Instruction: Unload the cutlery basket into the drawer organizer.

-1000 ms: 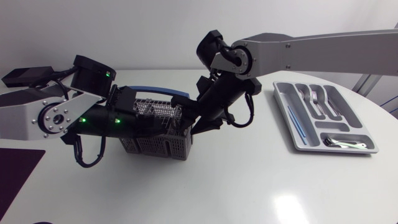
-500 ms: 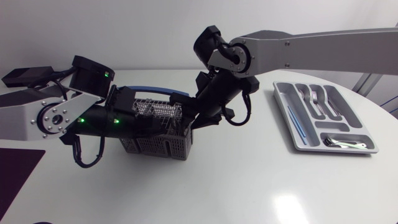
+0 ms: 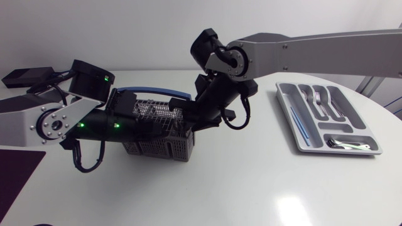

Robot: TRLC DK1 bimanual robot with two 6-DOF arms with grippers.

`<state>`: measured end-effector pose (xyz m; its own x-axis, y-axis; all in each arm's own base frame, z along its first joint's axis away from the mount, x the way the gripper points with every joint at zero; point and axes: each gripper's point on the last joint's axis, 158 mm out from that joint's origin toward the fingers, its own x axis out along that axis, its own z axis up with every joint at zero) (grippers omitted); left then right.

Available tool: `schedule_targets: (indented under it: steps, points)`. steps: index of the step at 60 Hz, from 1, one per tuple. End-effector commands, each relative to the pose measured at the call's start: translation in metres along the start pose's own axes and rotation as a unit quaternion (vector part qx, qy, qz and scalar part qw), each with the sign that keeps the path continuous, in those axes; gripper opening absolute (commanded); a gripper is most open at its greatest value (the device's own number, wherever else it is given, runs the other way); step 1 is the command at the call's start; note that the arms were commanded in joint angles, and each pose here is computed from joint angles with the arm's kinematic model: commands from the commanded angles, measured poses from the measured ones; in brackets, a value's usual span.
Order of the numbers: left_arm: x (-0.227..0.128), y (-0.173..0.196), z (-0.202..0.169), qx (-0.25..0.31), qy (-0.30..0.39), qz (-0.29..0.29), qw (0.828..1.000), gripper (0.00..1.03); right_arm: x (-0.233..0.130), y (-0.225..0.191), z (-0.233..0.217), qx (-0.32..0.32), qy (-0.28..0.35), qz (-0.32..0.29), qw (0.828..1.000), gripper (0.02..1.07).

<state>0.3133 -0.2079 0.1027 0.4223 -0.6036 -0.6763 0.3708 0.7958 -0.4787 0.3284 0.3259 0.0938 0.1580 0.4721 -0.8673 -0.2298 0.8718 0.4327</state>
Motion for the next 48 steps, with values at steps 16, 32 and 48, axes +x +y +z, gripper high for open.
schedule_targets:
  steps: [16,32,48]
  points:
    - [-0.005,-0.012,-0.015,0.042,-0.006,-0.043,0.998,0.28,0.007,0.006,0.003,-0.020,-0.007,-0.003,1.000,0.29]
    - [-0.006,-0.023,-0.019,0.109,-0.022,-0.066,0.992,0.28,0.010,0.003,0.003,-0.023,-0.009,-0.006,1.000,0.26]
    - [-0.002,-0.024,-0.018,0.152,-0.042,-0.069,0.985,0.28,0.012,0.002,0.001,-0.024,-0.006,-0.007,1.000,0.25]
